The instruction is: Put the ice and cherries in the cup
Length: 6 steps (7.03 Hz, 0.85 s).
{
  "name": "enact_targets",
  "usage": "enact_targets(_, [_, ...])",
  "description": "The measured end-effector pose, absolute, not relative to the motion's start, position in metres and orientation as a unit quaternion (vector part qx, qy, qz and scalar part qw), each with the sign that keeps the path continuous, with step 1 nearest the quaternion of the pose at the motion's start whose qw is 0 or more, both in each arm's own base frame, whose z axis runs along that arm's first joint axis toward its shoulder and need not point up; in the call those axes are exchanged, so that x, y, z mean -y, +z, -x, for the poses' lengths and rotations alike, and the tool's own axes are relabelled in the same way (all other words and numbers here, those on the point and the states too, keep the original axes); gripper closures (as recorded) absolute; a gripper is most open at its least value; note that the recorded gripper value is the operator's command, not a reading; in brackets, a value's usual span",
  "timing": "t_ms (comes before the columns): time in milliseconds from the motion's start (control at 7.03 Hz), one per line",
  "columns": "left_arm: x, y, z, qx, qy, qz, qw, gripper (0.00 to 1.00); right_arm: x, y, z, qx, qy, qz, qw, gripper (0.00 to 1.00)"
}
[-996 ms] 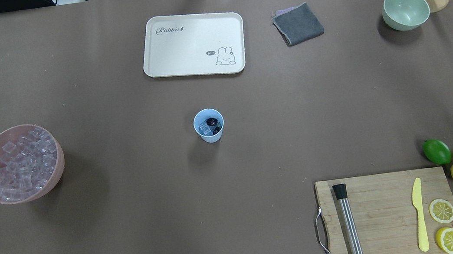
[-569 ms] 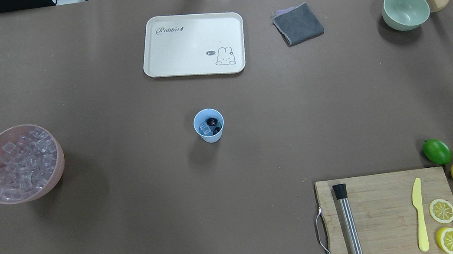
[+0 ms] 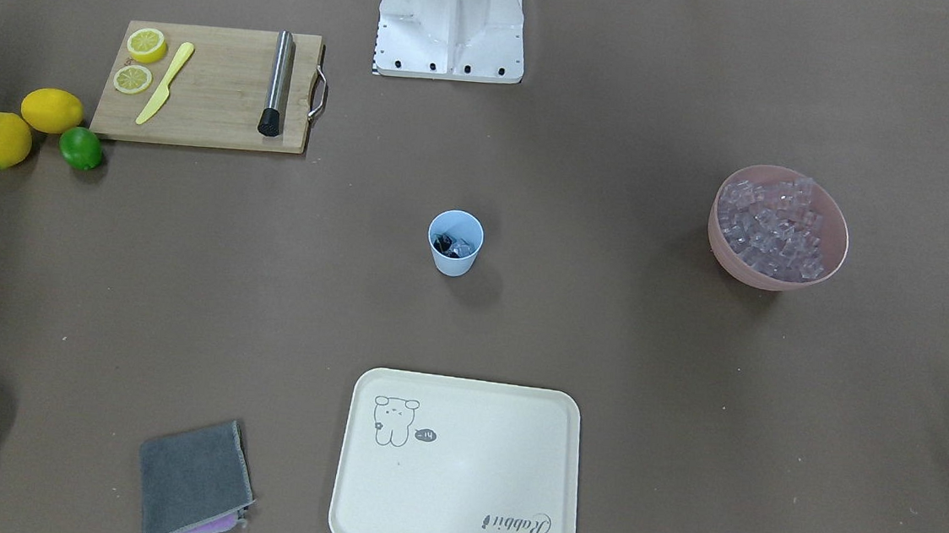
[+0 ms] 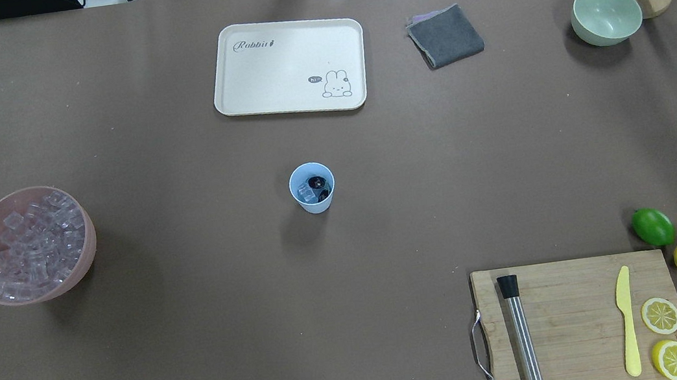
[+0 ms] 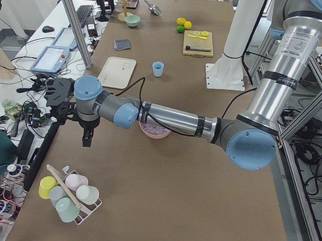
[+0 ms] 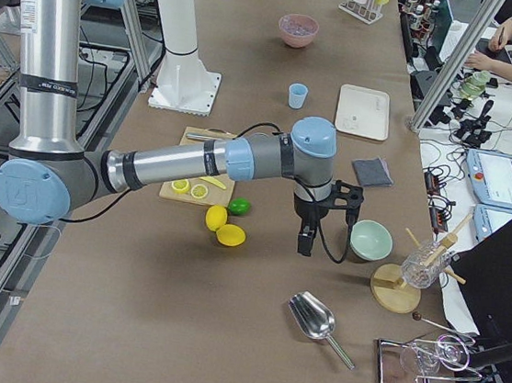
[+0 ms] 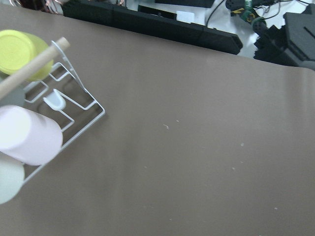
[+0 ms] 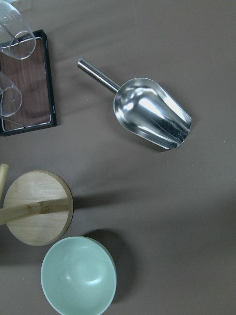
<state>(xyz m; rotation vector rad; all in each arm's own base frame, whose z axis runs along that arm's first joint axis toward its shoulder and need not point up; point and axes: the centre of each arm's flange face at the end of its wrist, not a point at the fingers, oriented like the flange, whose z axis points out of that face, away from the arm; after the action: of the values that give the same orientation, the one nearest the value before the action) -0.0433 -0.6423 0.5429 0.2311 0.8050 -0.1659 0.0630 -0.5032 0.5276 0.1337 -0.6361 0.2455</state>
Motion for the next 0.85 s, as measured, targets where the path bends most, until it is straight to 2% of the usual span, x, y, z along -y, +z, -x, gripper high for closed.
enact_targets(427, [0.639, 0.569, 0.040, -0.372, -0.042, -0.119, 0.919, 0.02, 0.501, 0.529, -0.076, 0.313, 0.131, -0.067, 0.938, 0.00])
enact_targets(854, [0.634, 0.575, 0.035, -0.394, -0.044, -0.091, 0.914, 0.02, 0.504, 0.564, -0.085, 0.361, 0.118, -0.035, 0.924, 0.00])
